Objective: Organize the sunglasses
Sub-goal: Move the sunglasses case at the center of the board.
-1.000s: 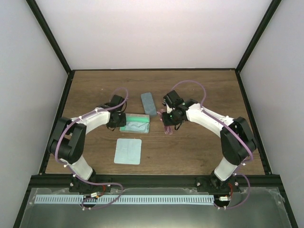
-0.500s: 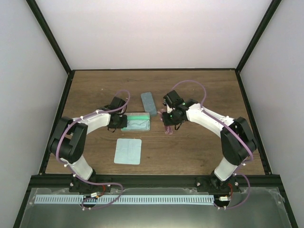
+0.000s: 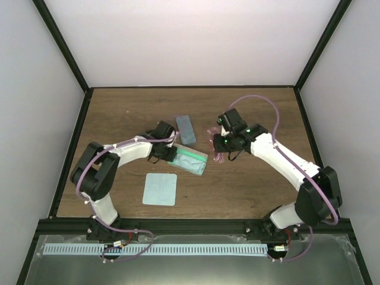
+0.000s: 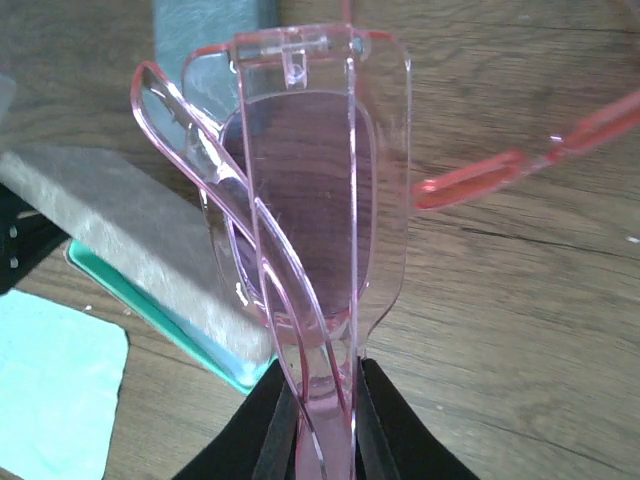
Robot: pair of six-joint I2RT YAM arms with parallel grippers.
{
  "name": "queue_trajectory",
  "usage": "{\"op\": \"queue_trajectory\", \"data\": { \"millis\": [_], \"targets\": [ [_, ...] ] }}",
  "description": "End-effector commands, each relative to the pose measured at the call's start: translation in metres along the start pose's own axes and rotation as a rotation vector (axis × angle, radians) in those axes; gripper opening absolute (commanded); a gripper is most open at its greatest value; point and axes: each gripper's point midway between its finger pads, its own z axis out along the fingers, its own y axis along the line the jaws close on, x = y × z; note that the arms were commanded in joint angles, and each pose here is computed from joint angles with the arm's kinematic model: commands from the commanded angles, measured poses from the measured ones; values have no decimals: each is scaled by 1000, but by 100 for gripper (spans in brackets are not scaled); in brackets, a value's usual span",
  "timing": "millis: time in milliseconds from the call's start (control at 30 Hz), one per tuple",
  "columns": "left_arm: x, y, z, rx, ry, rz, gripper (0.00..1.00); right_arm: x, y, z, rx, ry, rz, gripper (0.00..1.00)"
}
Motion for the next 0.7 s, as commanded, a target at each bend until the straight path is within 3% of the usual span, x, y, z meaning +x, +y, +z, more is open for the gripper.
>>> {"op": "queue_trajectory", "data": {
  "millis": [0, 267, 567, 600, 633, 667],
  "targets": [
    [-13, -41, 12, 115, 16, 189, 4, 10, -32, -14, 76, 7, 77, 9],
    [-20, -78, 54, 122, 120, 431, 6, 23, -45, -33, 88, -27, 74, 9],
    [-35, -86, 70, 114, 106, 482, 21, 35, -45, -48, 60, -40, 36, 10],
    [-36, -86, 68, 108, 99, 485, 26, 34, -41, -49, 46, -40, 13, 10],
    [-38, -85, 65, 103, 87, 487, 42, 32, -39, -50, 36, -42, -15, 10],
    [-40, -85, 61, 100, 73, 488, 50, 29, -37, -52, 31, -48, -41, 10]
  ]
}}
